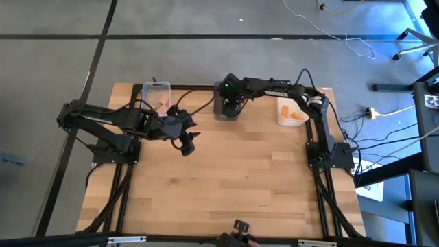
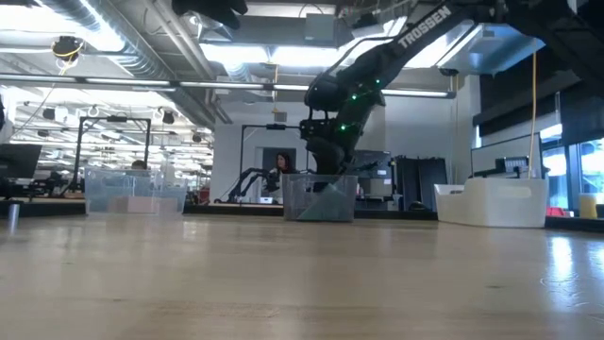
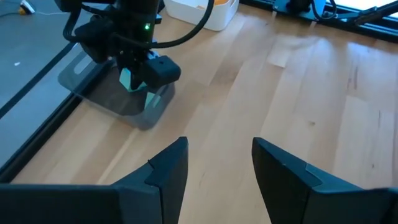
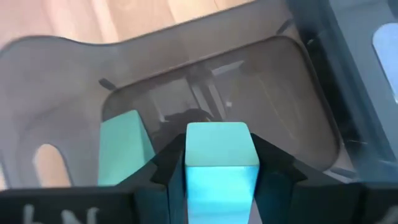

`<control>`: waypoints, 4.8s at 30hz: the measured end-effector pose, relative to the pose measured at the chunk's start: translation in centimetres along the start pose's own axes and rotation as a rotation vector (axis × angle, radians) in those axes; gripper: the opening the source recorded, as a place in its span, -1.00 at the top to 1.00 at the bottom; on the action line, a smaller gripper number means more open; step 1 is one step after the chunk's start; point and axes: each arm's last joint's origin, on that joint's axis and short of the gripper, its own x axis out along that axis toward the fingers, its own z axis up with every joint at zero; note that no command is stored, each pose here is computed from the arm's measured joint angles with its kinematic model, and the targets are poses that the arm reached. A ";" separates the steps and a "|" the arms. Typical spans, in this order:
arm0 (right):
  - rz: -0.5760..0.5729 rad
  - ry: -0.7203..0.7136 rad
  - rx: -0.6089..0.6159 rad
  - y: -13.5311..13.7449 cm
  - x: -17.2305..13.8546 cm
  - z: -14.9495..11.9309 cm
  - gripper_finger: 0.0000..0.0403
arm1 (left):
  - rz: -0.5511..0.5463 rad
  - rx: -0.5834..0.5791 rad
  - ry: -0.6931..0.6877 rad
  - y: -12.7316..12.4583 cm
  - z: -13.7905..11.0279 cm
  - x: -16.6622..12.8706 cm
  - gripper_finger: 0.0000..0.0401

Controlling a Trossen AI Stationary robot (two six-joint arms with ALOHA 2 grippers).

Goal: Sort & place blocks by color
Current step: Put the blue block into the black bin, then return to Home Position

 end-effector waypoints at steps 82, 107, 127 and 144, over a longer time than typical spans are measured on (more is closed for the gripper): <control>0.462 -1.134 0.023 3.8 -39.3 -35.1 -0.29 | -0.163 -0.048 -0.519 18.4 -12.6 -21.5 0.15; 0.542 -1.276 -0.187 6.5 -32.3 -30.8 -0.29 | -0.438 0.058 -0.721 13.5 -14.6 -14.0 0.15; 0.665 -1.189 -0.137 9.0 -21.0 -29.6 -0.29 | -0.402 0.082 -0.688 10.5 -17.4 -7.1 0.15; 0.588 -1.099 -0.094 9.6 -16.1 -30.5 -0.29 | -0.345 0.066 -0.574 9.6 -20.2 -3.3 0.15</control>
